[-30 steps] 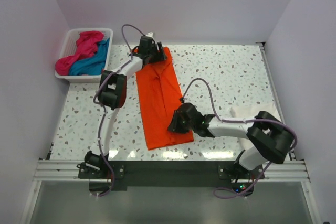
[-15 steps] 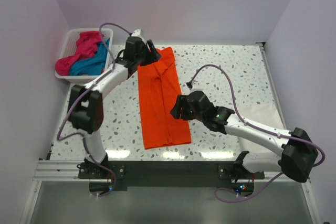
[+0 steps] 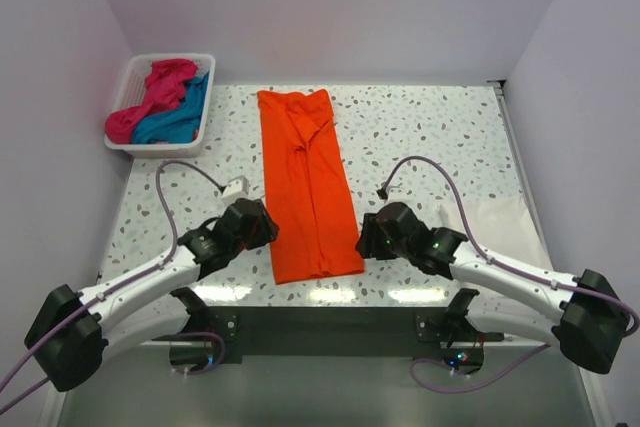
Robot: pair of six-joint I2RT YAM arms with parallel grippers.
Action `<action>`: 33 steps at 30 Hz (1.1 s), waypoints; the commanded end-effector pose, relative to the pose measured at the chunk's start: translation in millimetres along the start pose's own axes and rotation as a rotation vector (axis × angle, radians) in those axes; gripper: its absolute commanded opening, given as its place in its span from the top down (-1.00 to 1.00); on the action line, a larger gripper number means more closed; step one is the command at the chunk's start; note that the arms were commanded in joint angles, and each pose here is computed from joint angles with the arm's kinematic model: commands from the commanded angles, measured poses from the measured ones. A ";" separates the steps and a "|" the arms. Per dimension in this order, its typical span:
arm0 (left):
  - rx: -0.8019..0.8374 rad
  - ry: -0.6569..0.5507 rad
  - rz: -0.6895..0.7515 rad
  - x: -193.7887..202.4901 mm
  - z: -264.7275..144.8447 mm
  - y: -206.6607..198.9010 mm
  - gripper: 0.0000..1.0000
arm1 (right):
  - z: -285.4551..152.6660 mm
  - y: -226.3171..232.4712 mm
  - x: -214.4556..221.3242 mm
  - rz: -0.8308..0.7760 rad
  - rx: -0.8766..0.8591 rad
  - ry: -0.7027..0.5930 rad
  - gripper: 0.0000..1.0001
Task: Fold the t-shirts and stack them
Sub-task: Fold the tshirt
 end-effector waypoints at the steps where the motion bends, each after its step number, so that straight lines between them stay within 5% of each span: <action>1: -0.019 0.039 -0.033 17.6 -6.1 18.0 0.02 | 2.4 -4.0 8.4 0.033 -0.005 0.024 0.00; 17: -0.054 0.275 0.047 73.4 -15.7 43.4 0.02 | 29.2 -2.3 37.8 0.154 -0.079 0.155 0.08; 33: -0.089 0.366 0.063 102.2 -19.7 51.4 0.08 | 32.2 -3.1 38.6 0.136 -0.067 0.164 0.19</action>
Point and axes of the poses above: each gripper's point midway between its finger pads, its own z axis out along the fingers, its own y axis along the line the jaws close on, x = y × z, the point moved 10 cm from there along -z, back along the fingers, and after that the axes turned 4 degrees about -z, right-handed, at the moved point
